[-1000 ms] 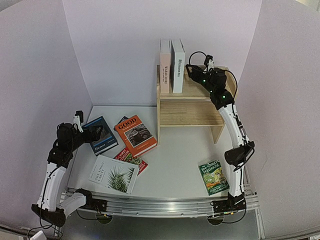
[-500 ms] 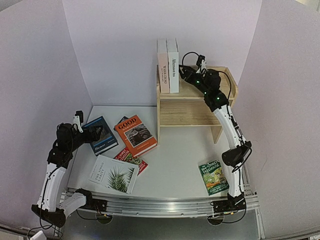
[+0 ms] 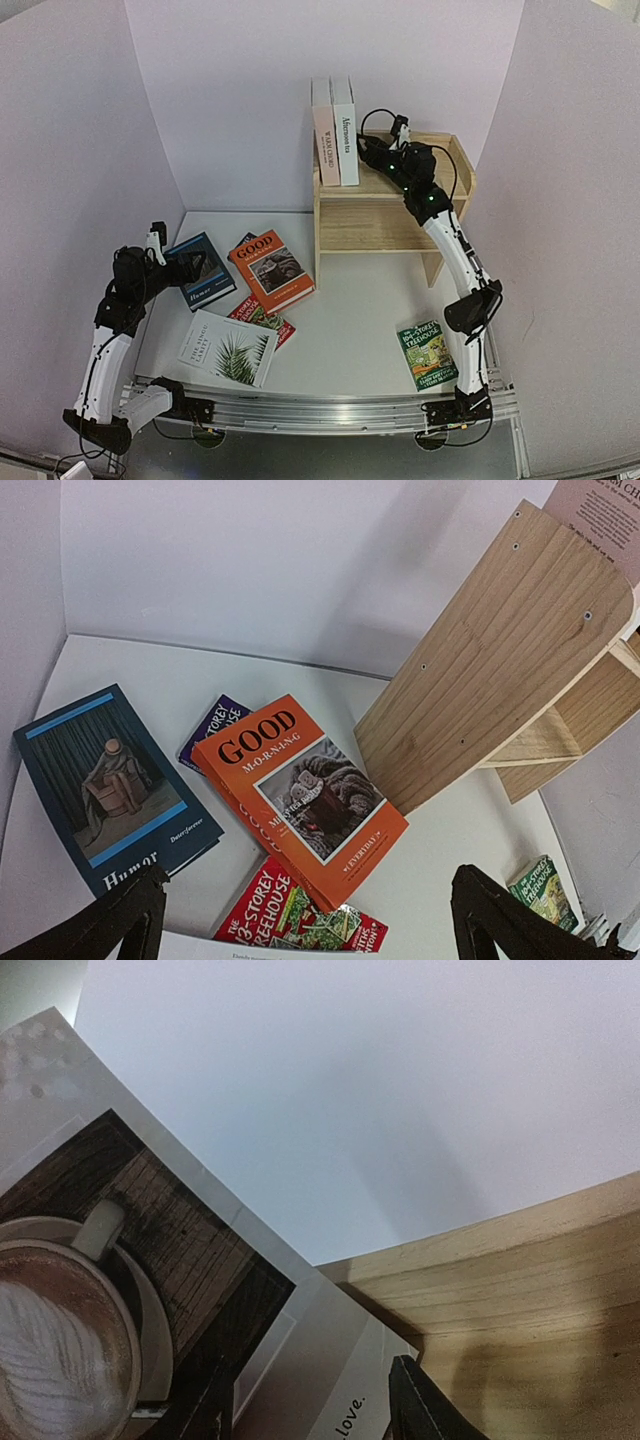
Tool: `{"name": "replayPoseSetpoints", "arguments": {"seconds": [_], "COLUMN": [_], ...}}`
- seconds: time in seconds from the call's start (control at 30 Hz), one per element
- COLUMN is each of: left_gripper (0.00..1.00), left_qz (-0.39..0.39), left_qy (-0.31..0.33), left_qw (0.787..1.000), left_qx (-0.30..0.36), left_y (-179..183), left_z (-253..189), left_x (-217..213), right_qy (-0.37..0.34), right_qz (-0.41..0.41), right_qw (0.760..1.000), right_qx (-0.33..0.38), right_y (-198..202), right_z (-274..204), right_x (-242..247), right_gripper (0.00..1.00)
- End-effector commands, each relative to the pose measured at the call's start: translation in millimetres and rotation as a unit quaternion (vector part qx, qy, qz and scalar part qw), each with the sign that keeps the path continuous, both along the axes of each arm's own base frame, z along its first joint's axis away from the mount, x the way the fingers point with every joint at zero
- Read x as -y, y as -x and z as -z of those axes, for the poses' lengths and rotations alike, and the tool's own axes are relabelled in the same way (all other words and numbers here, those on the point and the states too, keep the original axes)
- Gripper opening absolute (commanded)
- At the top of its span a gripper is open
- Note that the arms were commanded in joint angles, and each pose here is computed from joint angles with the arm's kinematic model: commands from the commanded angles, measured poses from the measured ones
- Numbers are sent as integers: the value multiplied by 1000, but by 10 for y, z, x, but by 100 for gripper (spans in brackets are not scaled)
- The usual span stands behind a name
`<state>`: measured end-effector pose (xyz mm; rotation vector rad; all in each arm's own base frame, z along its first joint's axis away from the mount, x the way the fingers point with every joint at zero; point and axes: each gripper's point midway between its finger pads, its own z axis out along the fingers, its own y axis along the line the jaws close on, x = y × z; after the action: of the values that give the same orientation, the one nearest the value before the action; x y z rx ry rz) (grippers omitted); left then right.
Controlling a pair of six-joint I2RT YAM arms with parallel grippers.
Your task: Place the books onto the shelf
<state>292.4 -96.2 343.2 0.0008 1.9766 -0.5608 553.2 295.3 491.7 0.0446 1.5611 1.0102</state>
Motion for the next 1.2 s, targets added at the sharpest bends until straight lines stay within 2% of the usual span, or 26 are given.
{"name": "replayPoseSetpoints", "arguments": {"seconds": [0.0,0.2,0.47,0.73,0.93,1.07,1.17], "left_gripper": [100,100,100,100,100,100,100], "left_qz": [2,4,2,5,13,24,61], "left_qy": [7,8,7,7,-30,-88,-122], "left_qw": [1000,1000,1000,1000,999,995,985], "left_qx": [11,12,12,13,10,-31,-108], "left_y": [8,11,23,13,8,-10,24], "left_z": [-46,-55,-56,-68,28,276,591], "left_x": [3,10,2,12,-6,-47,-1], "right_qy": [9,12,14,16,26,41,62], "right_qz": [3,9,66,65,112,151,158], "right_qw": [1000,1000,997,997,992,986,984], "right_qx": [21,24,45,45,58,59,49], "right_y": [203,242,332,348,515,826,1102], "right_z": [-227,-270,-504,-507,-686,-781,-726], "right_x": [23,67,322,322,579,875,1015], "right_gripper": [52,52,52,52,52,53,54]}}
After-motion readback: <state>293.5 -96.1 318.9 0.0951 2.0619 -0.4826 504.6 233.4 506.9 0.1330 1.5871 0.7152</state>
